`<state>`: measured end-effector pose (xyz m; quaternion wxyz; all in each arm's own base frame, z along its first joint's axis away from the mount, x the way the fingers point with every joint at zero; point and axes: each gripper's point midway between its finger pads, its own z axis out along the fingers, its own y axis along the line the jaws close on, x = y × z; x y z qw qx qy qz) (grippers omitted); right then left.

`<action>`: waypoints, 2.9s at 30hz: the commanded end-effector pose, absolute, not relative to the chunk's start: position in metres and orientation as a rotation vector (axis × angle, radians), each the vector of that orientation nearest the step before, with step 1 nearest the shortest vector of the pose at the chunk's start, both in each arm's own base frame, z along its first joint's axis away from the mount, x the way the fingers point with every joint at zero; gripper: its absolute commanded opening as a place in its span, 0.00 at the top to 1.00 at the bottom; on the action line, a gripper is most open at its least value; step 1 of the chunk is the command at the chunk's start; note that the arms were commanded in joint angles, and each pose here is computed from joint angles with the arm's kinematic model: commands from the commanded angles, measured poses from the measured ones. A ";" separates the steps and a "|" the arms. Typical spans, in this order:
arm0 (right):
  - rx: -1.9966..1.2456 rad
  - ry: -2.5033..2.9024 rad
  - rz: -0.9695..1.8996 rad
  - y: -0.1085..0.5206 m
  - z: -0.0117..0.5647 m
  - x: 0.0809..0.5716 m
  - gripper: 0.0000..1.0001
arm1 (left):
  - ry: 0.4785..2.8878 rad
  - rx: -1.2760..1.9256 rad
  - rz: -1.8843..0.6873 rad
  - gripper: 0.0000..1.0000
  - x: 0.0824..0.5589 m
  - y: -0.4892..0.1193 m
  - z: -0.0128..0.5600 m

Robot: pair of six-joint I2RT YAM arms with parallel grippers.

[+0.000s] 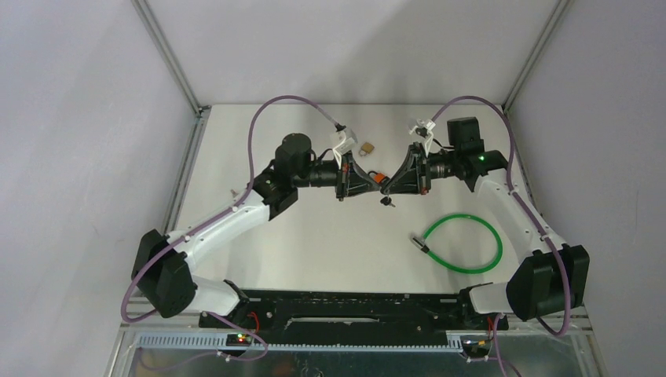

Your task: Unlock with the key

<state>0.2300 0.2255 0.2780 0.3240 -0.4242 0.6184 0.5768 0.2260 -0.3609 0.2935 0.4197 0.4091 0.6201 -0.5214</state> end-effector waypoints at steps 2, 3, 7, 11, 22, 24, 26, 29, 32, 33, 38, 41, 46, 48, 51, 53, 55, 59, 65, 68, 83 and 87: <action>-1.083 1.573 1.478 0.214 0.300 0.235 1.00 | 1.640 1.028 -1.318 1.00 0.223 -0.359 0.261; -1.078 1.574 1.474 0.213 0.300 0.236 1.00 | 1.641 1.030 -1.320 1.00 0.222 -0.359 0.260; -1.065 1.577 1.471 0.210 0.302 0.238 1.00 | 1.643 1.033 -1.321 1.00 0.221 -0.358 0.259; -1.058 1.579 1.471 0.210 0.303 0.239 1.00 | 1.654 1.044 -1.330 1.00 0.218 -0.360 0.253; -1.047 1.577 1.474 0.207 0.306 0.240 1.00 | 1.668 1.098 -1.328 1.00 0.211 -0.368 0.246; -1.046 1.574 1.471 0.207 0.307 0.240 1.00 | 1.673 1.108 -1.328 1.00 0.210 -0.370 0.244; -1.048 1.572 1.470 0.207 0.308 0.239 1.00 | 1.675 1.117 -1.331 1.00 0.208 -0.372 0.243; -1.047 1.571 1.469 0.206 0.309 0.239 1.00 | 1.677 1.123 -1.330 1.00 0.207 -0.373 0.242; -1.046 1.570 1.470 0.206 0.309 0.239 1.00 | 1.681 1.126 -1.332 1.00 0.207 -0.374 0.242; -1.047 1.569 1.469 0.206 0.309 0.239 1.00 | 1.679 1.129 -1.333 1.00 0.206 -0.374 0.242; -1.052 1.575 1.442 0.204 0.302 0.242 1.00 | 1.667 1.130 -1.315 0.94 0.209 -0.373 0.249; -1.046 1.604 1.405 0.201 0.293 0.245 1.00 | 1.649 1.127 -1.296 0.82 0.214 -0.369 0.259; -1.036 1.655 1.334 0.194 0.280 0.252 1.00 | 1.635 1.125 -1.223 0.58 0.226 -0.354 0.275; -1.030 1.682 1.307 0.191 0.275 0.253 1.00 | 1.629 1.142 -1.166 0.51 0.231 -0.347 0.276; -1.030 1.726 1.255 0.187 0.268 0.252 1.00 | 1.632 1.174 -1.025 0.45 0.245 -0.340 0.267; -1.021 1.761 1.224 0.182 0.264 0.251 1.00 | 1.675 1.165 -0.938 0.39 0.260 -0.337 0.254; -1.005 1.781 1.188 0.177 0.263 0.248 1.00 | 1.734 1.141 -0.864 0.38 0.278 -0.337 0.242; -0.985 1.798 1.067 0.166 0.259 0.240 1.00 | 1.884 1.060 -0.730 0.37 0.320 -0.343 0.212; -0.959 1.803 0.964 0.154 0.256 0.225 1.00 | 2.120 0.978 -0.584 0.28 0.378 -0.363 0.159; -0.944 1.797 0.944 0.148 0.255 0.221 1.00 | 2.196 0.962 -0.553 0.24 0.400 -0.377 0.129; -0.895 1.780 0.992 0.136 0.253 0.218 1.00 | 2.291 0.948 -0.555 0.17 0.430 -0.410 0.081; -0.891 1.777 0.998 0.135 0.254 0.217 1.00 | 2.291 0.971 -0.585 0.20 0.425 -0.417 0.075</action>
